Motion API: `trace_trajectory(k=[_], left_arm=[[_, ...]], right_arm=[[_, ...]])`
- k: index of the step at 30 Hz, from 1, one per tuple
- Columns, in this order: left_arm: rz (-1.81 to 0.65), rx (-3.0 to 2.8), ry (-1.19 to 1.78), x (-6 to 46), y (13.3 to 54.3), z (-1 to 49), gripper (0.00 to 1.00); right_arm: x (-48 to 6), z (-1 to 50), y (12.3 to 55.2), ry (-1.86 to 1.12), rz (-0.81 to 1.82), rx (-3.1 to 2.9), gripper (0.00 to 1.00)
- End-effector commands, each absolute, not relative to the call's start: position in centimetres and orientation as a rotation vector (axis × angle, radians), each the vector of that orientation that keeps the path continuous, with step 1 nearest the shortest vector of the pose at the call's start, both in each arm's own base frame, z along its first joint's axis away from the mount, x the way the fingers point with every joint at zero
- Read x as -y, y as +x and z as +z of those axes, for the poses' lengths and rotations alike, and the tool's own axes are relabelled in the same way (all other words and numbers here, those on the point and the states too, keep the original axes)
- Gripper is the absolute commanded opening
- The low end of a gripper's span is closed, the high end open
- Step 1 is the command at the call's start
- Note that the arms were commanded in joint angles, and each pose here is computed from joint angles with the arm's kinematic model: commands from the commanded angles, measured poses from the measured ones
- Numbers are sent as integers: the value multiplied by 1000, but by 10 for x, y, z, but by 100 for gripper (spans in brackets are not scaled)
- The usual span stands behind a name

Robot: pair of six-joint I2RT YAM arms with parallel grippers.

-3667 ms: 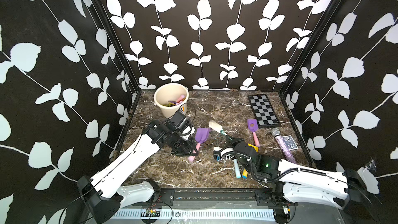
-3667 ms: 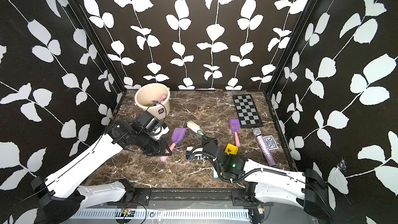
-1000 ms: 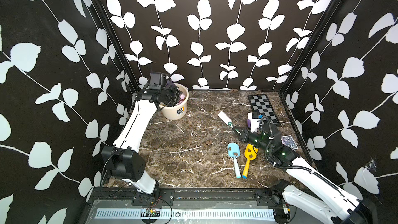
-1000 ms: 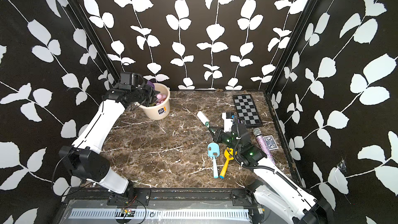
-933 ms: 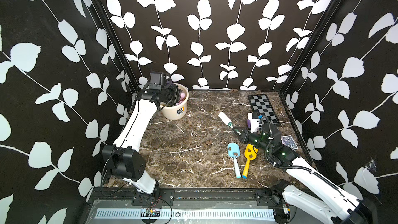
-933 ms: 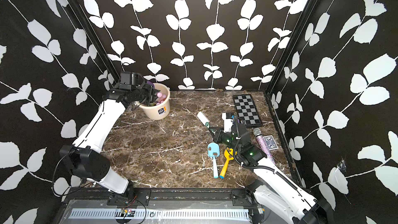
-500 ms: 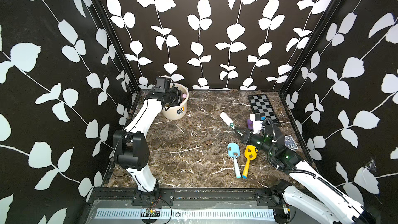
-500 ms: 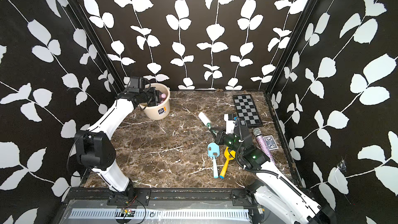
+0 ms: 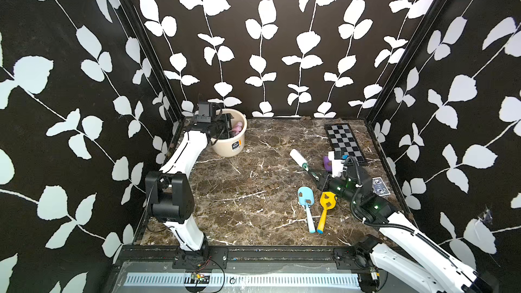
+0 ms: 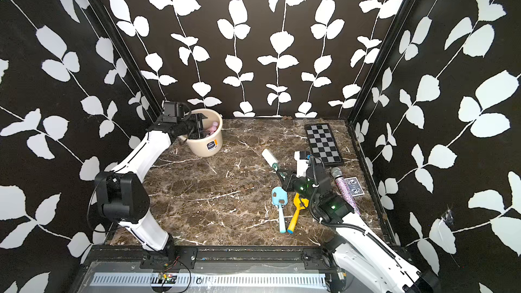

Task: Brush the soil off the hand trowel and place it into the bucket
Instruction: Place the hand trowel in the bucket, then pick up the hand trowel from the center of the board.

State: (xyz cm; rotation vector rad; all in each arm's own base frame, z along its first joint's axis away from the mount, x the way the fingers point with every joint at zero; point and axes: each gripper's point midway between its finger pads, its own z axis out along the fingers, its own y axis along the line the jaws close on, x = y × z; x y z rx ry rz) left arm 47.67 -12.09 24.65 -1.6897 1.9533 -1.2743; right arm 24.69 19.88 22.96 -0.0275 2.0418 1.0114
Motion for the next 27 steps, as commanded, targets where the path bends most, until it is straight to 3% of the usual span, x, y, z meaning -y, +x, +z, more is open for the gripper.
trace_trajectory(k=[1, 6, 13, 21, 27], left_arm=[[-1272, -1945, -1487, 114, 454, 306, 58], [-1145, -2062, -1202, 144, 413, 334, 57], [-1044, -2271, -778, 245, 349, 326, 54], [-927, -2520, -296, 365, 268, 262, 53], [-756, -2711, 199, 413, 217, 184, 53]], right_arm=[[-198, 249, 252, -16, 1023, -1970, 0], [-192, 255, 257, 5, 970, -1955, 0], [-163, 257, 263, 77, 790, -1955, 0], [-107, 249, 256, 236, 542, -1986, 0], [-80, 248, 247, 320, 499, -1980, 0]])
